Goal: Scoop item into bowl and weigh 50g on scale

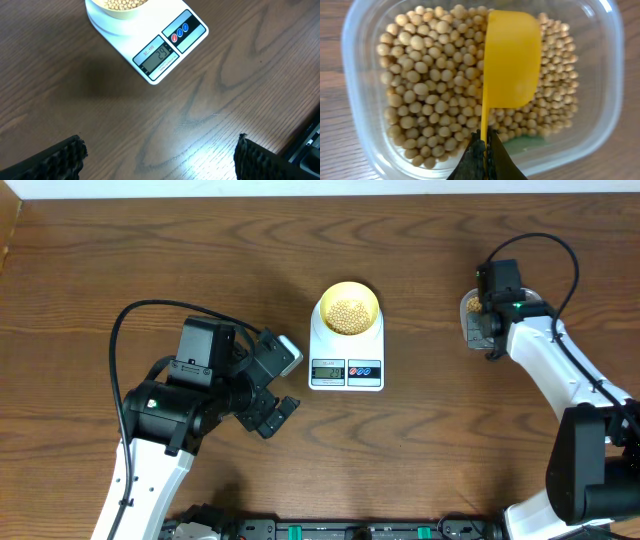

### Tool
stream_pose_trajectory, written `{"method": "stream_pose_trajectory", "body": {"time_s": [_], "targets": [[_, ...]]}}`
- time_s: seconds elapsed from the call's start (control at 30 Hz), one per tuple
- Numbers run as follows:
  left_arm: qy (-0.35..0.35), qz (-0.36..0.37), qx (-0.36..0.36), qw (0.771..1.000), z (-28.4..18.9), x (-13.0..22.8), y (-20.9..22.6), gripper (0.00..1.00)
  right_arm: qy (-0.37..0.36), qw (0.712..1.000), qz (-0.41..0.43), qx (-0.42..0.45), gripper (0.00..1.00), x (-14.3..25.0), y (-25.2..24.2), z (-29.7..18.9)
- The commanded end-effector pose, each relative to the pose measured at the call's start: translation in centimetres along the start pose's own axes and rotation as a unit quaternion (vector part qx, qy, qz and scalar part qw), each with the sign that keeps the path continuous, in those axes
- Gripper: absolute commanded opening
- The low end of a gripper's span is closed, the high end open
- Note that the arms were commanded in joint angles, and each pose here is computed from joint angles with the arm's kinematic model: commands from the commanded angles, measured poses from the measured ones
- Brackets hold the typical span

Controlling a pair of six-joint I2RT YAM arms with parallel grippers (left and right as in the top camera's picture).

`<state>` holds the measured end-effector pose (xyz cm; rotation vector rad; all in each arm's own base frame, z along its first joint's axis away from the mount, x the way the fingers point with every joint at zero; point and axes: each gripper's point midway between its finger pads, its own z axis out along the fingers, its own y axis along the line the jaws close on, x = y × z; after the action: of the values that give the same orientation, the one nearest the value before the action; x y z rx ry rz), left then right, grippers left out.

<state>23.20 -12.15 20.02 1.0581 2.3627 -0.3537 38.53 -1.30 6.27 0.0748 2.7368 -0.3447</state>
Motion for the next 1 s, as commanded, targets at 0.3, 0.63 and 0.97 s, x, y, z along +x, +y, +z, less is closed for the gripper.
{"method": "stream_pose_trajectory", "body": {"time_s": [0.3, 0.63, 0.97], "targets": [[-0.007, 0.005, 0.000, 1.000, -0.3, -0.3, 0.0, 0.97, 0.035, 0.959, 0.079, -0.271, 0.01, 0.7, 3.1, -1.2], [-0.007, 0.005, 0.000, 1.000, -0.3, -0.3, 0.0, 0.97, 0.046, 0.919, 0.156, -0.359, 0.01, 0.9, 1.0, -2.3], [-0.007, 0.005, 0.000, 1.000, -0.3, -0.3, 0.0, 0.97, 0.054, 0.907, 0.209, -0.363, 0.01, 1.5, -1.7, -2.0]]}}
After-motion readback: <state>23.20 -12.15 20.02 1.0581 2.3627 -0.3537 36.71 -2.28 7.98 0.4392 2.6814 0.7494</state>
